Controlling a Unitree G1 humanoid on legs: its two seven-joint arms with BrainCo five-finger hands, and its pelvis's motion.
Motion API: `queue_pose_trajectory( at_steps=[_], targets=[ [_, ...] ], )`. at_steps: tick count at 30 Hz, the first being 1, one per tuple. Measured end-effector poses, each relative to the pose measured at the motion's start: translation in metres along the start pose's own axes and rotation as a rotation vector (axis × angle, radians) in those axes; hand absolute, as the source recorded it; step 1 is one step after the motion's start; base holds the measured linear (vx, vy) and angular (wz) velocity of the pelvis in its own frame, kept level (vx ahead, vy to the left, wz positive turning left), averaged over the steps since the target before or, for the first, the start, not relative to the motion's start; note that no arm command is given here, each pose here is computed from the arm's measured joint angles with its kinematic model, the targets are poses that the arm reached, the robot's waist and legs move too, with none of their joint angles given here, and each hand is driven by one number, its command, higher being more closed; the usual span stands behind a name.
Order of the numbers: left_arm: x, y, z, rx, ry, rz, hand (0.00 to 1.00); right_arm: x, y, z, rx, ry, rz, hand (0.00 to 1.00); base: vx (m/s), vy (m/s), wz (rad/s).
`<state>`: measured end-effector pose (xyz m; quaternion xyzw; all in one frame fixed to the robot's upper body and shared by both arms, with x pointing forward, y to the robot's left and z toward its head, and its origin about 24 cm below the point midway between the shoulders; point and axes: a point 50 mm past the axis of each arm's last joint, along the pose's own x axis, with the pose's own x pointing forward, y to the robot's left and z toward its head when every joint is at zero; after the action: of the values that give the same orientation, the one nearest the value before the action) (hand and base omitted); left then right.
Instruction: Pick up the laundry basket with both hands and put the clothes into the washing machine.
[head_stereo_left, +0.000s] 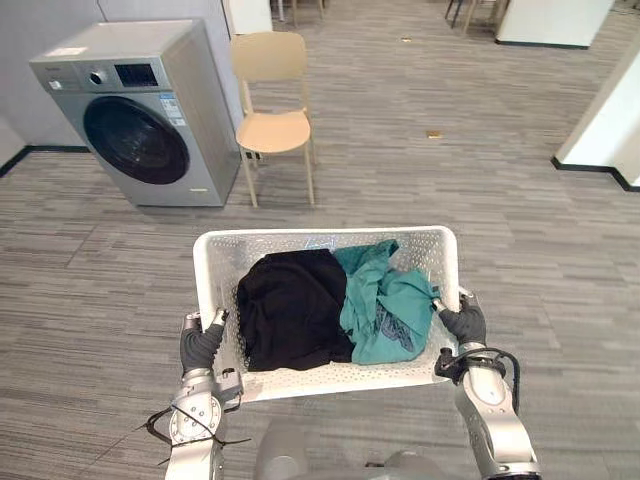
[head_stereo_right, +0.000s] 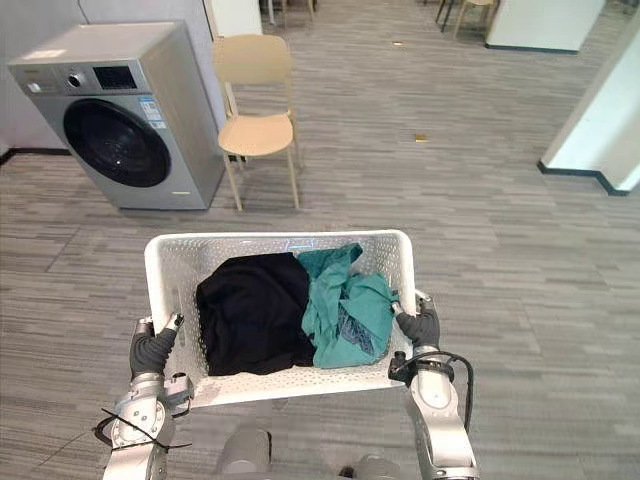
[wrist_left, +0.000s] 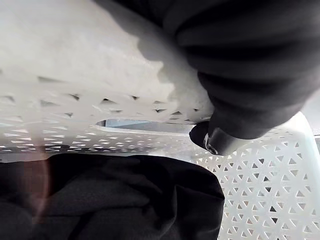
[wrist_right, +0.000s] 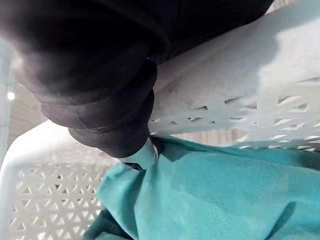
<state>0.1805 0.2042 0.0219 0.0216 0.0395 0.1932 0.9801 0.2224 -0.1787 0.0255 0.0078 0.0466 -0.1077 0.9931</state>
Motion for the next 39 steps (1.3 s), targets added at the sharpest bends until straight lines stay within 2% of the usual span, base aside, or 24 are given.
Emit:
queue_pose_trajectory(
  at_steps=[5,16,25,33,39],
  targets=[
    [0.004,-0.021,-0.006,-0.036,0.028,-0.055,1.00,0.009,-0.019,-0.004,-0.029,0.018,-0.055,1.00,0.39,-0.041,0.62],
    [0.008,-0.012,-0.013,0.068,0.074,-0.074,1.00,-0.005,-0.014,-0.037,0.021,0.148,-0.088,1.00,0.54,0.106,0.34],
    [0.011,-0.007,-0.010,0.099,0.052,-0.079,1.00,-0.012,-0.010,-0.039,0.060,0.156,-0.099,1.00,0.50,-0.129,0.29],
    [0.010,-0.017,-0.012,0.050,0.058,-0.077,1.00,-0.019,-0.016,-0.023,0.038,0.089,-0.111,1.00,0.59,-0.200,-0.13],
    [0.008,-0.029,-0.011,0.016,0.057,-0.120,1.00,-0.016,-0.031,-0.021,0.030,0.080,-0.147,1.00,0.39,0.031,-0.31]
  ],
)
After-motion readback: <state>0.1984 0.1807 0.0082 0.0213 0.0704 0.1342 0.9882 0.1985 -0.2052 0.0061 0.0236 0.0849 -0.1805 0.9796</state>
